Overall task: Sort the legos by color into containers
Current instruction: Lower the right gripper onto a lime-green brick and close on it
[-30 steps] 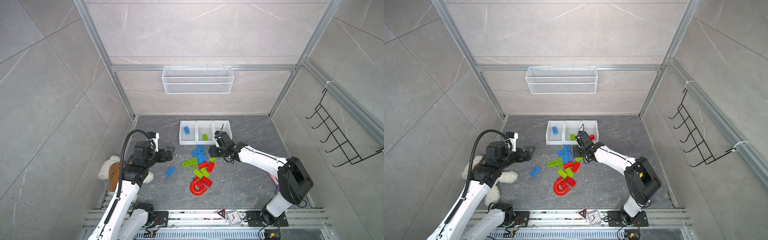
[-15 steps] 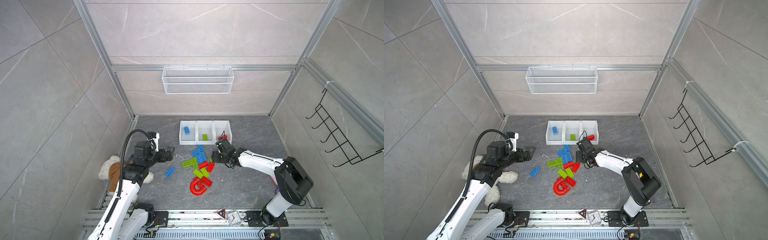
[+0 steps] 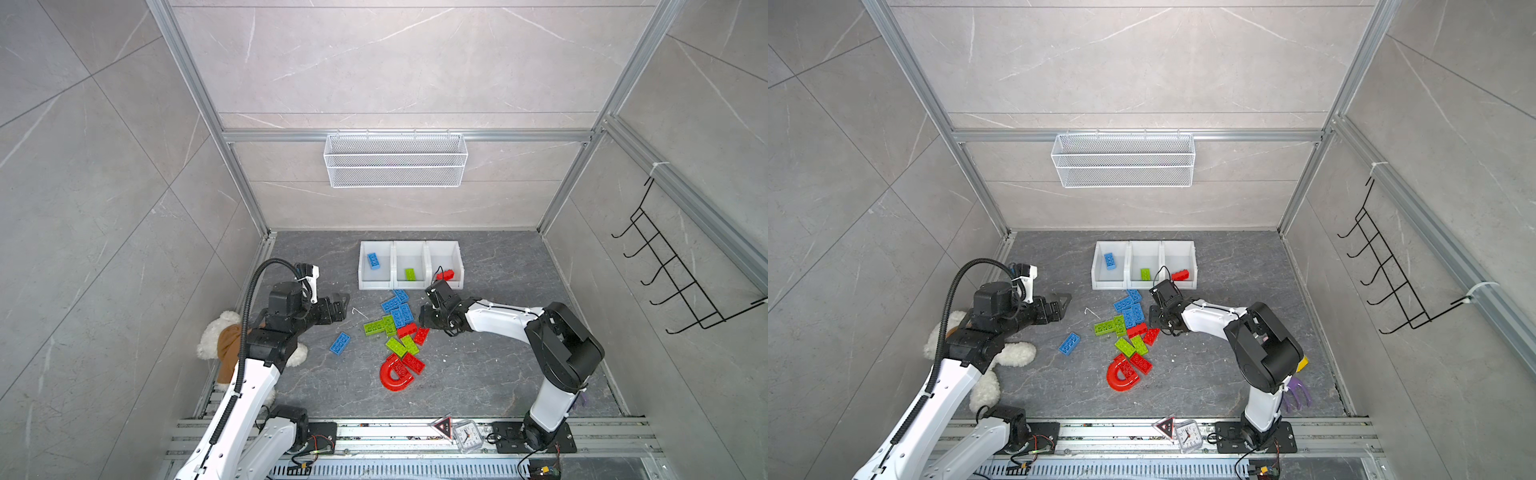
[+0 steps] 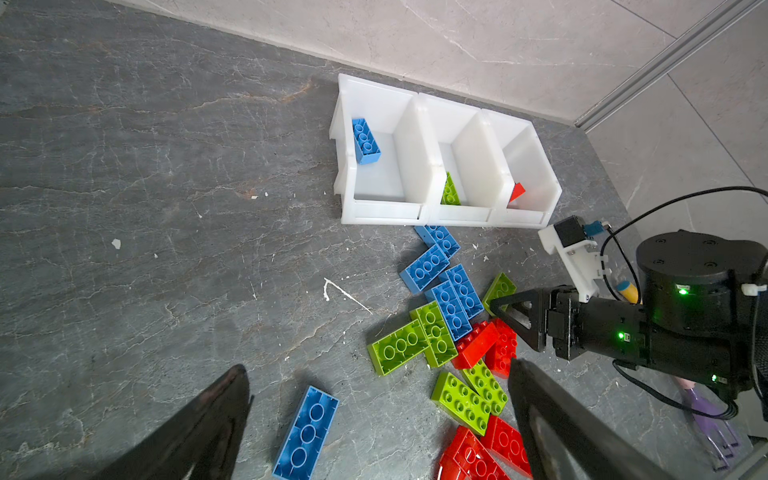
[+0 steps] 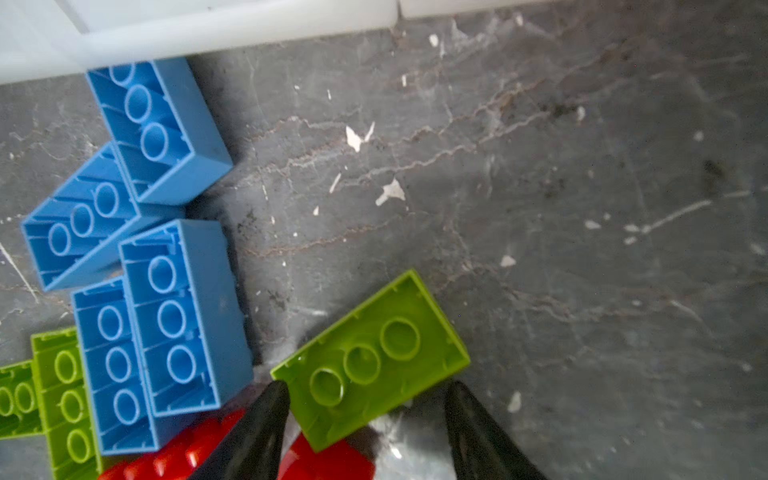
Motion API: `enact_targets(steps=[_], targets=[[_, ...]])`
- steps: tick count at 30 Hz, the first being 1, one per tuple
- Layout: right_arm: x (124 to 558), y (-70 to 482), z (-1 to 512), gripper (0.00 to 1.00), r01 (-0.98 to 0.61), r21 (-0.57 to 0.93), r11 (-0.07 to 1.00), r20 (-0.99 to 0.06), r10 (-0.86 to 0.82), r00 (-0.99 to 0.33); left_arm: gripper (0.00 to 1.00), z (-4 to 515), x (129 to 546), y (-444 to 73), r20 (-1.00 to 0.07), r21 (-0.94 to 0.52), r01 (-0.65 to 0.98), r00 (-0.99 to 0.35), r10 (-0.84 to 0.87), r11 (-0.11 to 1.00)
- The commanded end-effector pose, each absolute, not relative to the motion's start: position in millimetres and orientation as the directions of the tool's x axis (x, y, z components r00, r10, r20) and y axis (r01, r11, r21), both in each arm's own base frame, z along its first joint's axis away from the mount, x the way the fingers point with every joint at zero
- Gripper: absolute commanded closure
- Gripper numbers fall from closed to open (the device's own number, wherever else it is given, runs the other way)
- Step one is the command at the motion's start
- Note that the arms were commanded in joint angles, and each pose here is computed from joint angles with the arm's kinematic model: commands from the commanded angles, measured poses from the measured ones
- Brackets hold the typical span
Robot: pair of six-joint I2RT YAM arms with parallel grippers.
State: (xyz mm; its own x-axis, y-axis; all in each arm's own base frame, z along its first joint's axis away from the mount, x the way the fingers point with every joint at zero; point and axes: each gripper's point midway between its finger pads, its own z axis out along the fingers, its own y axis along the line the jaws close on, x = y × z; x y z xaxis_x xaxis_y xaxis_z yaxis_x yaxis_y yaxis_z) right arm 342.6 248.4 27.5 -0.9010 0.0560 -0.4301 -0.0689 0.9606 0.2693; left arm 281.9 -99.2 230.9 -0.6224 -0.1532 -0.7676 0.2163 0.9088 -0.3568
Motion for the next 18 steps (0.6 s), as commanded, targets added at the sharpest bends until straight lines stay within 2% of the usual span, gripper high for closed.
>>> enact_targets(steps=[1, 18], targets=[[352.8, 259.3, 25.2, 0.37, -0.081, 0.274, 0.958, -0.433, 0.048, -0.9, 0.0, 249.8, 283.7, -102.6, -0.804, -0.341, 0.258, -0.579, -0.138, 0.904], [379.9, 258.1, 8.6, 0.43, -0.124, 0.109, 0.986, -0.426, -0.067, -0.902, 0.0, 248.9, 284.1, -102.0, -0.802, -0.338, 0.255, -0.582, -0.136, 0.906]])
